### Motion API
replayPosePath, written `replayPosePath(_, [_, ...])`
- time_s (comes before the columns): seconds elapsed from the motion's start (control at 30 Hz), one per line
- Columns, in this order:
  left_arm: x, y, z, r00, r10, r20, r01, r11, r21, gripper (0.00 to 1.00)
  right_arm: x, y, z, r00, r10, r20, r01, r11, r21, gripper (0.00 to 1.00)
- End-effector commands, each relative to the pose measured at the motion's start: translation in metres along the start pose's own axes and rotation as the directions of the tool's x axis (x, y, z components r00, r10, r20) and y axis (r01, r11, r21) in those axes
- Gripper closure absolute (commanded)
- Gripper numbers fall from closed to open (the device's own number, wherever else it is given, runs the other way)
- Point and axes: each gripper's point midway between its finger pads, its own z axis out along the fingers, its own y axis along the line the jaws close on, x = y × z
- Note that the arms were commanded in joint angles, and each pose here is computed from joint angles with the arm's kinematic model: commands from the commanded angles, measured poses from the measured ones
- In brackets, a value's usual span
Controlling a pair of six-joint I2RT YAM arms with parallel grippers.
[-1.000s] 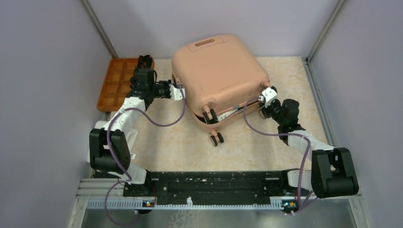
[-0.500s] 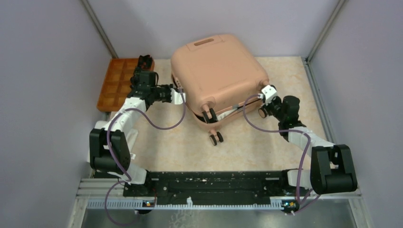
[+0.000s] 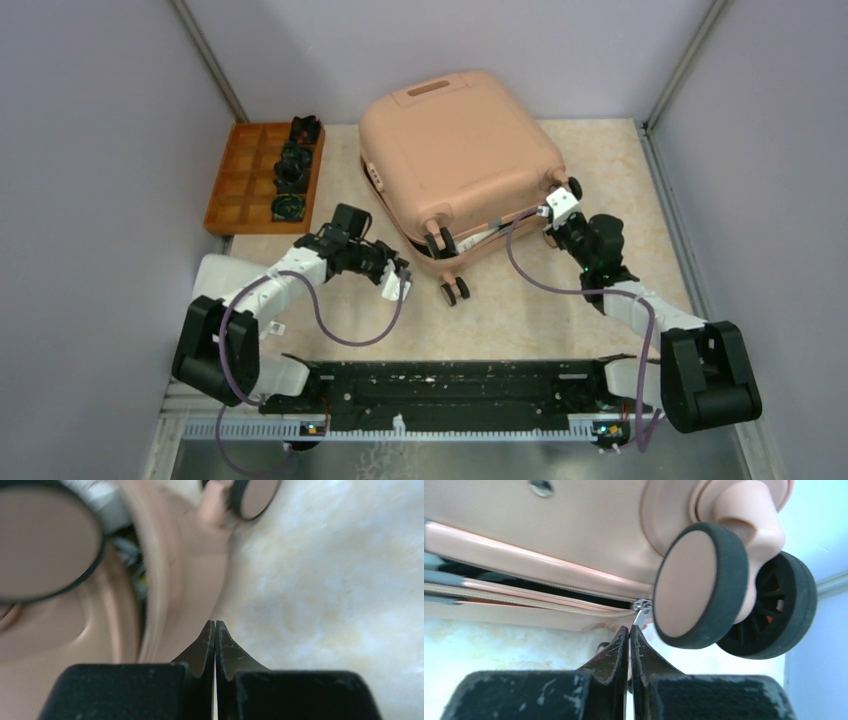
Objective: Pack the luggage
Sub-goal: Zip the luggage at the center of the board.
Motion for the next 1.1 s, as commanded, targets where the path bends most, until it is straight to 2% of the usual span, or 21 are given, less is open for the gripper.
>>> replayPosePath(0.0, [-0.014, -0.010, 0.028, 0.992, 0.105, 0.068, -0.106, 0.994, 0.013, 1.00, -0.022, 0.020, -0.005, 0.995, 0.047, 0.086, -0.042, 0.997, -0.063, 1.00])
replayPosePath(0.13, [-0.002, -0.004, 0.048, 0.989, 0.137, 0.062, -0.138, 0.990, 0.011, 1.00, -0.030, 0.024, -0.003, 0.993, 0.055, 0.100, -0.047, 0.995, -0.083, 1.00])
replayPosePath(0.3, [0.012, 0.023, 0.059, 0.979, 0.201, 0.024, -0.200, 0.979, -0.041, 1.00, -0.033, 0.029, -0.002, 0.993, 0.056, 0.105, -0.046, 0.994, -0.099, 1.00])
replayPosePath(0.57, [0.017, 0.041, 0.066, 0.975, 0.221, 0.008, -0.220, 0.974, -0.046, 1.00, -0.032, 0.043, -0.004, 0.996, 0.026, 0.090, -0.014, 0.992, -0.127, 1.00])
replayPosePath(0.8, [0.018, 0.049, 0.076, 0.978, 0.206, -0.004, -0.206, 0.978, -0.039, 1.00, -0.047, 0.068, -0.012, 0.994, 0.003, 0.109, 0.016, 0.984, -0.175, 1.00])
replayPosePath(0.87, [0.020, 0.048, 0.075, 0.977, 0.214, -0.020, -0.215, 0.976, -0.035, 1.00, -0.047, 0.057, -0.017, 0.995, 0.006, 0.098, 0.006, 0.993, -0.118, 1.00])
replayPosePath(0.93, [0.024, 0.045, 0.073, 0.978, 0.202, -0.043, -0.204, 0.979, -0.025, 1.00, -0.043, 0.025, -0.022, 0.996, 0.013, 0.093, -0.019, 0.998, 0.057, 1.00])
replayPosePath(1.0, [0.027, 0.046, 0.070, 0.978, 0.198, -0.068, -0.200, 0.979, -0.030, 1.00, -0.035, -0.010, -0.032, 0.989, 0.086, 0.118, -0.107, 0.978, 0.181, 1.00])
replayPosePath(1.03, [0.028, 0.047, 0.069, 0.978, 0.192, -0.079, -0.195, 0.980, -0.034, 1.00, -0.036, -0.026, -0.038, 0.977, 0.144, 0.160, -0.178, 0.960, 0.218, 0.96])
replayPosePath(1.07, [0.029, 0.047, 0.067, 0.979, 0.187, -0.086, -0.191, 0.981, -0.037, 1.00, -0.033, -0.041, -0.044, 0.965, 0.184, 0.186, -0.228, 0.939, 0.257, 0.74])
